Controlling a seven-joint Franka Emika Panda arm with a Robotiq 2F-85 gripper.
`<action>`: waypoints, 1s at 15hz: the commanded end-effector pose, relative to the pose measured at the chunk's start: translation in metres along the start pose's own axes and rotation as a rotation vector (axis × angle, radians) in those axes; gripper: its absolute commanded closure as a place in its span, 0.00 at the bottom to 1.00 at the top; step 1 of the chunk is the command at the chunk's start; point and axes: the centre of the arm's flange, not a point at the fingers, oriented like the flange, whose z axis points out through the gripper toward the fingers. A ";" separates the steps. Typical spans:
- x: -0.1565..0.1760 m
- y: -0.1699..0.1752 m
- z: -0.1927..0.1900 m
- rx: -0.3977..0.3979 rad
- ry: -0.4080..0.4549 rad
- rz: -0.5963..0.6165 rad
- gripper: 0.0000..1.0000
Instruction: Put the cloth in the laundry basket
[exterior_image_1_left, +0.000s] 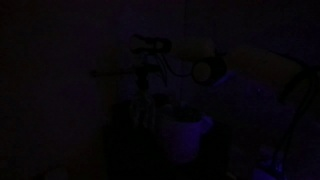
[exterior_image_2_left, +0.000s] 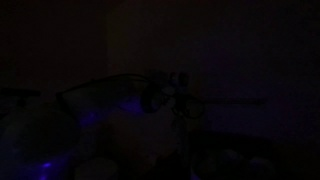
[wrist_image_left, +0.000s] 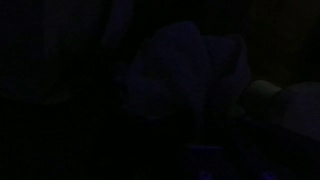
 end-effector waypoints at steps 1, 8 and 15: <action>-0.055 -0.005 -0.022 -0.002 0.065 0.018 0.93; -0.085 0.041 -0.075 0.036 0.168 0.168 0.93; -0.125 0.116 -0.092 0.123 0.311 0.405 0.93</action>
